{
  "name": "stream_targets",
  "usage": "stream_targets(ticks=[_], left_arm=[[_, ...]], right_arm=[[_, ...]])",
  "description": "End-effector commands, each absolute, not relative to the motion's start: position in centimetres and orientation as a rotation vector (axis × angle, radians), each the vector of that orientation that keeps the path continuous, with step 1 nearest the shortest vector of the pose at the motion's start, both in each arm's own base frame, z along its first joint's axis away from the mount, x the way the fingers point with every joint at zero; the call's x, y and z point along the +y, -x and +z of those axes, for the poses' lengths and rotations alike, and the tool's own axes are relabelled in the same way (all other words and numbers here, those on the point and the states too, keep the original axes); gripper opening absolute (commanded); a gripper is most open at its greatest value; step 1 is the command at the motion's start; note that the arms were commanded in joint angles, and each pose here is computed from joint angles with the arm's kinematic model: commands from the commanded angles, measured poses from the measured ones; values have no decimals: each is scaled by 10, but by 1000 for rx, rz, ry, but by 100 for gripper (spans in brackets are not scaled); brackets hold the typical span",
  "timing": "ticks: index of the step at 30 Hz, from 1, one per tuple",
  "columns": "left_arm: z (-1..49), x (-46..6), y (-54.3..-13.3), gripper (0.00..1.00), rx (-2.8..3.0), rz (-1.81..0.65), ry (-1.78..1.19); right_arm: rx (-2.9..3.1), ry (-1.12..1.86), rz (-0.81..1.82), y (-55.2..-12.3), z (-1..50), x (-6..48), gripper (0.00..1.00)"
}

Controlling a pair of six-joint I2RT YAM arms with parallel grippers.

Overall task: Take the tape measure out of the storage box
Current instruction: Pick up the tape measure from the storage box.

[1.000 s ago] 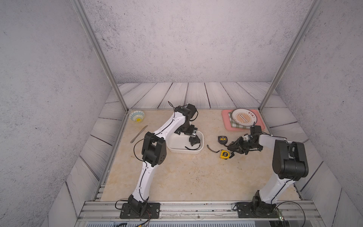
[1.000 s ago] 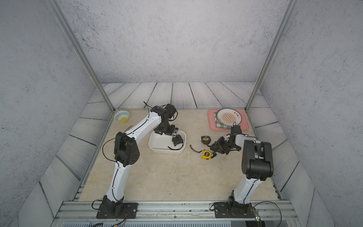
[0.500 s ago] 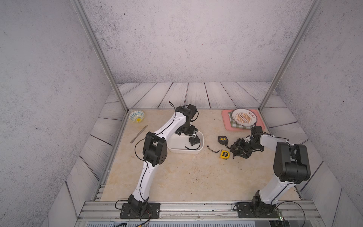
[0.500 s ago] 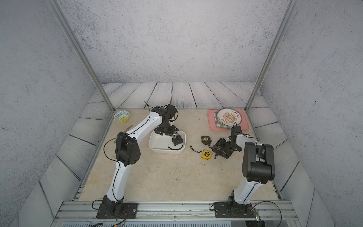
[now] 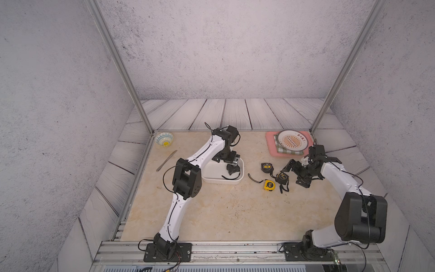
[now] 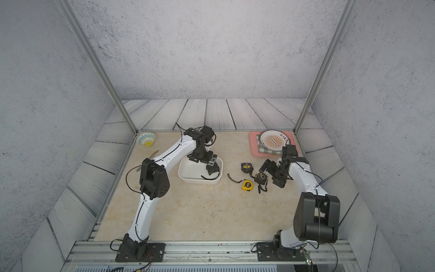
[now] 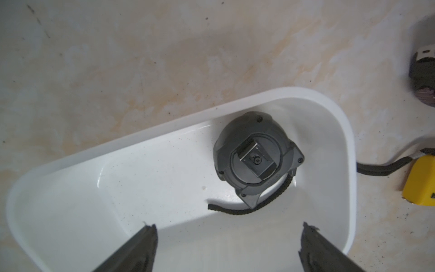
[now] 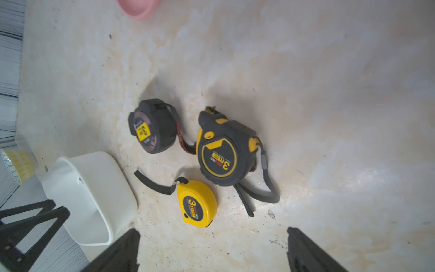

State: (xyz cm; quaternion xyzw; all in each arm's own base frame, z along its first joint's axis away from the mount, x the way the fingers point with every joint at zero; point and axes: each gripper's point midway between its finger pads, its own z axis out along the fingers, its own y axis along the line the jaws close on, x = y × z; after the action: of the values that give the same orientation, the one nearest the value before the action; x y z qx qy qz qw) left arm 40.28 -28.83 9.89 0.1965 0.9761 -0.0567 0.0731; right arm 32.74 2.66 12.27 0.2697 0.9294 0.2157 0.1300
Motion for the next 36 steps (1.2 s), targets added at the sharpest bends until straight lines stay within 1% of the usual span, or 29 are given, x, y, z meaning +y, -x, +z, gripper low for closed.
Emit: stream_targets(ticks=[1, 6, 12, 28, 36], left_arm=[[82, -299, -402, 98, 2944, -181, -629], [71, -304, -409, 99, 2953, -176, -571], [66, -309, -420, 99, 2940, -154, -485], [60, -315, -423, 99, 2884, -178, -586], [52, -302, -424, 98, 2890, -69, -613]], right_arm=[[2684, -740, 571, -326, 144, 20, 99], [2661, -695, 598, -330, 158, 23, 99], [2655, -670, 628, -330, 163, 27, 99], [2641, -650, 696, -331, 168, 35, 99], [2629, -651, 716, -333, 170, 36, 99]])
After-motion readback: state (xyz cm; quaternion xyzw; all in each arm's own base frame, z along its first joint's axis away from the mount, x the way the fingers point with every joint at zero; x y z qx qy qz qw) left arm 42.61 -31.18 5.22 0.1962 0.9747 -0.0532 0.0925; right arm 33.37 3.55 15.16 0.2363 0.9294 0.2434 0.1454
